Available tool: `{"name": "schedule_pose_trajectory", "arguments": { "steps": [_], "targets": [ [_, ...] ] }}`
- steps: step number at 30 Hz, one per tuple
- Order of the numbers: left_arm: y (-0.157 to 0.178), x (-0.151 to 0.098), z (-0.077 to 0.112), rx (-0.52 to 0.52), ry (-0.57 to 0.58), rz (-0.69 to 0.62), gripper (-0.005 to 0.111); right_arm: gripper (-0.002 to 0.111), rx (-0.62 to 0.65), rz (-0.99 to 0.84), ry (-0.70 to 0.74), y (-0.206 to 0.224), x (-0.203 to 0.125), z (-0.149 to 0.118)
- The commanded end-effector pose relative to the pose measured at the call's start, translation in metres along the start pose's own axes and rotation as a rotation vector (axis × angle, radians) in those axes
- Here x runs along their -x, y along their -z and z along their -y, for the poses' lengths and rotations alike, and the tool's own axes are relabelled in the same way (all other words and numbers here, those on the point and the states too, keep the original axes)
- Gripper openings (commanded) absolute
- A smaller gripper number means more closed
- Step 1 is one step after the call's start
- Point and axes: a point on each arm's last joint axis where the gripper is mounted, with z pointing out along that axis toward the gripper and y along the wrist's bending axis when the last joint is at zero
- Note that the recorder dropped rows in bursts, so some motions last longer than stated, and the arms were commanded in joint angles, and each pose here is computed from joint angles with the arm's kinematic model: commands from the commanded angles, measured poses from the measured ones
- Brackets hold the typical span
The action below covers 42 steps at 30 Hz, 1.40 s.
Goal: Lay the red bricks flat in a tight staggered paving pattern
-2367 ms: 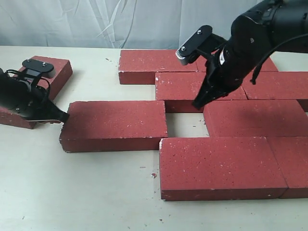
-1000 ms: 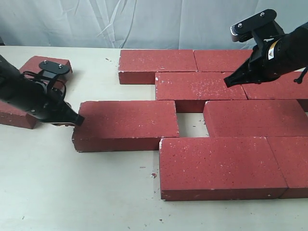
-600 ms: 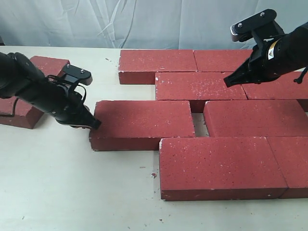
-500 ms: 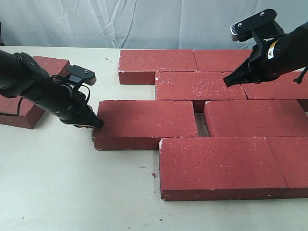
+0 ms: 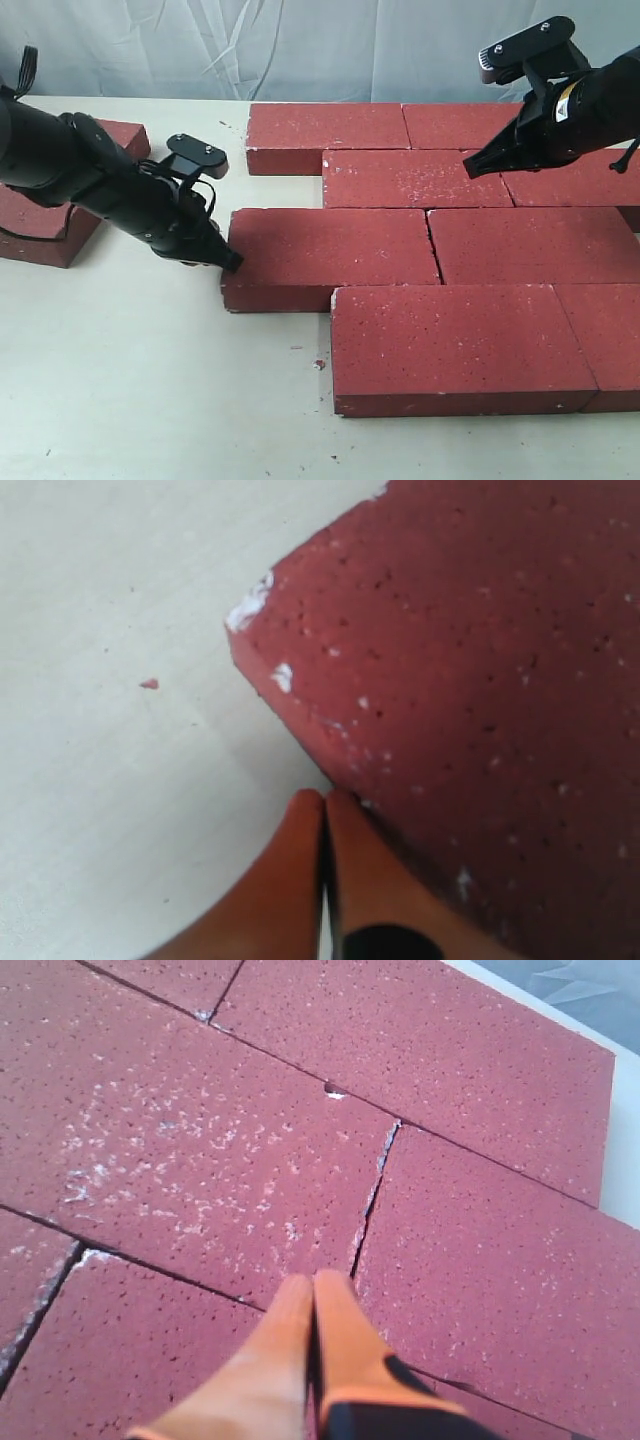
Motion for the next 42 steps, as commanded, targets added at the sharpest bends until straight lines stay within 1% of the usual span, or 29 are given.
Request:
{"name": "schedule_pose_trajectory", "arguments": {
  "steps": [1,6,8,10,16,18,26,31,34,35,38,40,42],
  "targets": [
    [-0.002,0.005,0.006,0.005,-0.008,0.022,0.000,0.000,-0.004,0.014,-0.010,0.002,0.001,0.002],
    [-0.002,0.006,0.008,0.009,-0.017,0.024,0.000,0.000,-0.004,0.014,-0.010,0.002,0.001,0.002],
    [-0.002,0.005,0.008,0.012,-0.040,0.015,0.000,0.000,-0.004,0.014,-0.010,0.002,0.001,0.002],
    [-0.001,0.002,0.005,0.011,-0.070,-0.006,0.000,0.000,-0.004,0.014,-0.010,0.002,0.001,0.002],
    [0.004,-0.003,-0.014,0.019,-0.028,-0.018,0.000,0.000,-0.004,0.014,-0.010,0.002,0.001,0.002],
    [0.005,-0.003,-0.017,0.023,-0.021,-0.017,0.000,0.000,-0.004,0.014,-0.010,0.002,0.001,0.002],
    [0.011,-0.004,-0.022,0.023,-0.018,-0.016,0.000,0.000,-0.004,0.016,-0.010,0.002,0.001,0.002],
    [0.026,0.003,-0.018,0.025,-0.051,0.011,0.000,0.000,-0.002,0.011,-0.015,0.002,0.000,0.002],
    [0.039,0.006,-0.013,0.010,-0.078,0.019,0.000,0.000,-0.015,-0.069,0.012,0.004,-0.007,0.003],
    [0.044,0.006,-0.011,0.003,-0.095,0.017,0.000,0.000,-0.030,-0.115,0.047,0.005,-0.011,0.005],
    [0.055,0.007,-0.008,-0.003,-0.134,0.011,0.000,0.000,-0.069,-0.277,0.090,0.012,-0.024,0.010],
    [0.060,0.009,-0.006,0.004,-0.126,0.024,0.000,0.000,-0.070,-0.309,0.079,0.015,-0.027,0.010],
    [0.063,0.011,-0.007,0.018,-0.129,0.042,0.000,0.000,-0.058,-0.291,0.054,0.018,-0.025,0.009]
  ]
}}
